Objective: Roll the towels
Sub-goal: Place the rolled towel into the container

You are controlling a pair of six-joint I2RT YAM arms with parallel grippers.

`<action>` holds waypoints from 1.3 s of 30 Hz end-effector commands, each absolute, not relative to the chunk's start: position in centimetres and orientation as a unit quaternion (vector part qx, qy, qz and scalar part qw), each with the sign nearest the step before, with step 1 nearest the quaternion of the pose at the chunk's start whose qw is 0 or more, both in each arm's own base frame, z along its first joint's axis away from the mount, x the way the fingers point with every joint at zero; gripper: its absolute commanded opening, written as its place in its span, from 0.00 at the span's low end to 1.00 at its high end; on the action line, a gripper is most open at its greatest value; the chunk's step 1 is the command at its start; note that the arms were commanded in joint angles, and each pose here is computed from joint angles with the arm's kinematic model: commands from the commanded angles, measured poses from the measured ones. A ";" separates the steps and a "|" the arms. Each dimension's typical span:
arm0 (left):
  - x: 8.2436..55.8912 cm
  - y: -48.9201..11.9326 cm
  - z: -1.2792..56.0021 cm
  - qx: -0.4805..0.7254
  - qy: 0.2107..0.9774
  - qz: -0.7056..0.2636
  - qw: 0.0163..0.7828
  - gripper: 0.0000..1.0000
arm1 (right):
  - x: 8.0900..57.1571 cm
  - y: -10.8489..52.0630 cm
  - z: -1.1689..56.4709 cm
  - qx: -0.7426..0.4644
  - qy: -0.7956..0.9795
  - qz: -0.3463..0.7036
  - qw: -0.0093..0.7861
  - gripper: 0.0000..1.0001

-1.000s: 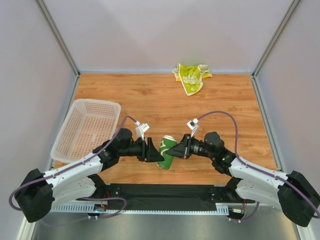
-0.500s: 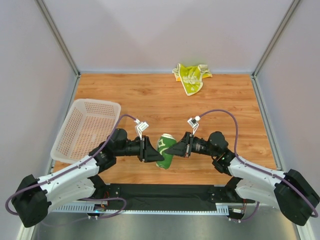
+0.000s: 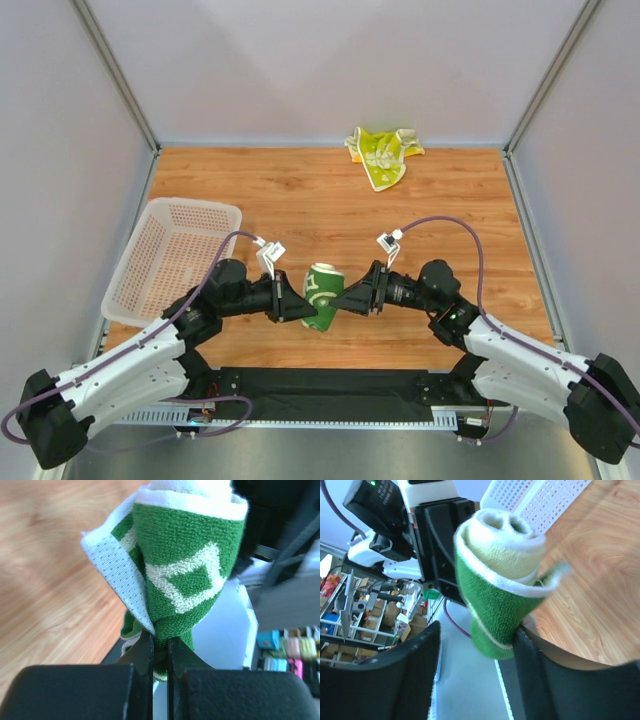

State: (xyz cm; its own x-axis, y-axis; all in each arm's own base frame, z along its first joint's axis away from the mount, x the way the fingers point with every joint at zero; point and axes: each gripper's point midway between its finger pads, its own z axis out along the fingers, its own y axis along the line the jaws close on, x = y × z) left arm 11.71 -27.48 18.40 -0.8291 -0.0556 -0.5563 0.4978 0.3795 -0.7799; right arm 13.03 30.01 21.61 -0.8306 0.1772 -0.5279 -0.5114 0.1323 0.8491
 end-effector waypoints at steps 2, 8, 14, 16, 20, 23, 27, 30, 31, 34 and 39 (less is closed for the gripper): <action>14.3 -25.2 18.0 0.102 0.827 -0.461 0.304 0.00 | 13.7 29.5 22.5 -0.138 0.729 0.600 0.299 0.67; 15.4 -23.3 19.6 0.067 0.836 -0.429 0.335 0.00 | 16.1 27.4 21.0 -0.103 0.780 0.511 0.346 0.73; 18.4 -18.2 22.2 -0.025 0.851 -0.358 0.384 0.00 | 15.7 26.6 20.7 -0.104 0.786 0.501 0.348 0.73; 19.7 -15.8 22.7 -0.073 0.857 -0.326 0.391 0.00 | 15.7 26.5 20.6 -0.102 0.788 0.500 0.346 0.73; 22.3 -10.2 22.8 -0.182 0.854 -0.276 0.401 0.00 | 15.4 26.5 20.7 -0.103 0.788 0.501 0.343 0.72; 23.6 -7.4 22.6 -0.234 0.846 -0.254 0.406 0.00 | 15.3 26.4 20.6 -0.103 0.790 0.499 0.341 0.72; 25.5 -3.9 21.0 -0.308 0.832 -0.246 0.390 0.00 | 15.1 26.4 20.3 -0.105 0.792 0.501 0.333 0.72; 27.2 -1.8 19.5 -0.362 0.809 -0.246 0.392 0.00 | 15.0 26.5 20.0 -0.107 0.796 0.500 0.325 0.71; 27.9 -1.1 19.4 -0.373 0.800 -0.243 0.402 0.00 | 14.9 26.5 20.0 -0.108 0.797 0.499 0.324 0.71; 28.7 0.5 17.5 -0.423 0.790 -0.215 0.390 0.00 | 14.8 26.2 19.8 -0.108 0.803 0.491 0.320 0.71; 29.8 2.6 15.8 -0.478 0.753 -0.194 0.408 0.00 | 14.5 25.7 19.3 -0.109 0.811 0.481 0.315 0.71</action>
